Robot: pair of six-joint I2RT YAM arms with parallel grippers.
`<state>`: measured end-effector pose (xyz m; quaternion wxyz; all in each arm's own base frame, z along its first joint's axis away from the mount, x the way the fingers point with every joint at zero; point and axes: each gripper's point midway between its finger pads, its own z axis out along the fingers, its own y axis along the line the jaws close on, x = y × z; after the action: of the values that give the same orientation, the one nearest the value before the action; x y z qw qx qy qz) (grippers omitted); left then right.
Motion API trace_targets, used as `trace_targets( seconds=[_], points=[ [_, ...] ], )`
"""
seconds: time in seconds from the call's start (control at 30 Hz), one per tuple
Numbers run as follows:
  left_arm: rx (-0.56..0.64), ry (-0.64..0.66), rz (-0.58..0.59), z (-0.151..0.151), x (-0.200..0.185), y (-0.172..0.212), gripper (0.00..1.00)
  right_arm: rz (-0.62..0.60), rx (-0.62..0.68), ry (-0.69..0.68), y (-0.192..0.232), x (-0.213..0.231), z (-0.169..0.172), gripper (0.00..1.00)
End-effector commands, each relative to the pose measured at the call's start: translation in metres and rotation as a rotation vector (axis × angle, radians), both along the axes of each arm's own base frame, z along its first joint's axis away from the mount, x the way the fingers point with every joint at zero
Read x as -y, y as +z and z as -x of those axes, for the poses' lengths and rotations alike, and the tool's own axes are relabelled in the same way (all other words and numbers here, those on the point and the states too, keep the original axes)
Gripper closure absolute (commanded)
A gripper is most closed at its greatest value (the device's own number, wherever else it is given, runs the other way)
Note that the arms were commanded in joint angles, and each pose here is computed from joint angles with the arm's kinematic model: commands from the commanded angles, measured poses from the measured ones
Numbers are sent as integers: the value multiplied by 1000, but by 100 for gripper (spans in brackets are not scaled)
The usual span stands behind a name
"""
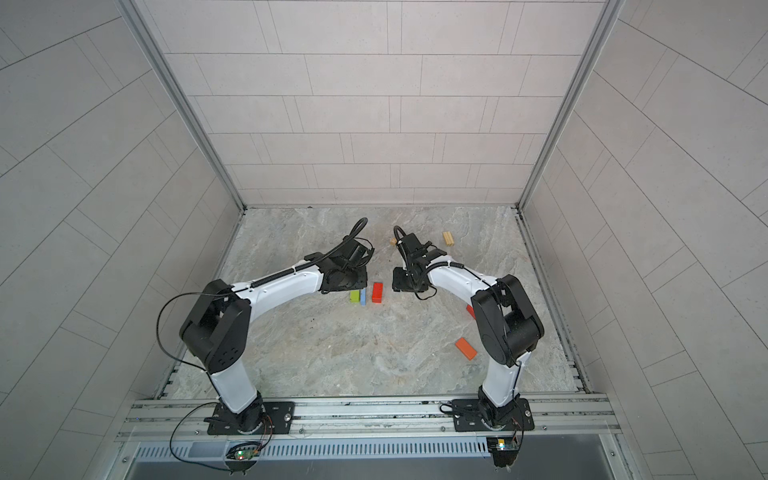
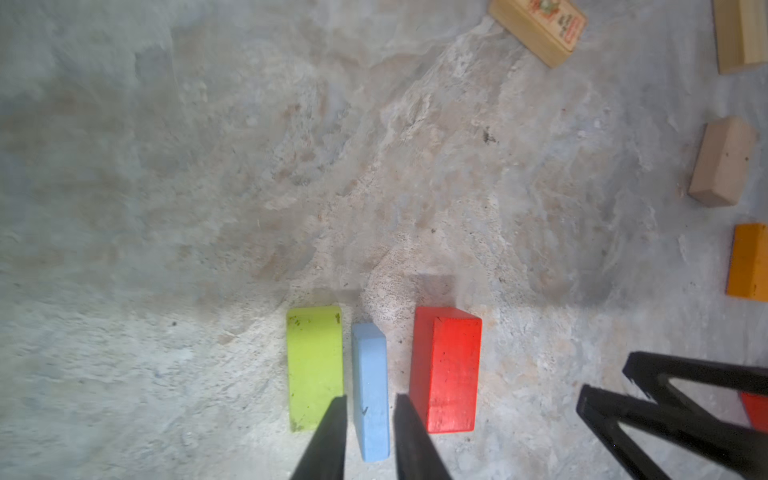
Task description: Build the wood block tower
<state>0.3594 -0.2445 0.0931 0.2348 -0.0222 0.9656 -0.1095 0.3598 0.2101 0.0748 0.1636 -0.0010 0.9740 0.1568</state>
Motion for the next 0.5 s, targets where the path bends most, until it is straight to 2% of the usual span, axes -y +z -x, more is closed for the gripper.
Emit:
trace_targets(
  seconds=[0.0, 0.07, 0.23, 0.47],
  points=[
    [-9, 9, -54, 4, -17, 1, 77, -6, 17, -3, 10, 3, 4, 49],
    [-28, 10, -38, 6, -20, -7, 76, -7, 19, -3, 10, 4, 4, 49],
    [-63, 16, 14, 5, -27, -28, 63, -6, 26, -3, 14, 5, 6, 48],
    [-84, 10, -9, 2, -30, -42, 50, -1, 25, -3, 13, 6, 7, 48]
  ],
)
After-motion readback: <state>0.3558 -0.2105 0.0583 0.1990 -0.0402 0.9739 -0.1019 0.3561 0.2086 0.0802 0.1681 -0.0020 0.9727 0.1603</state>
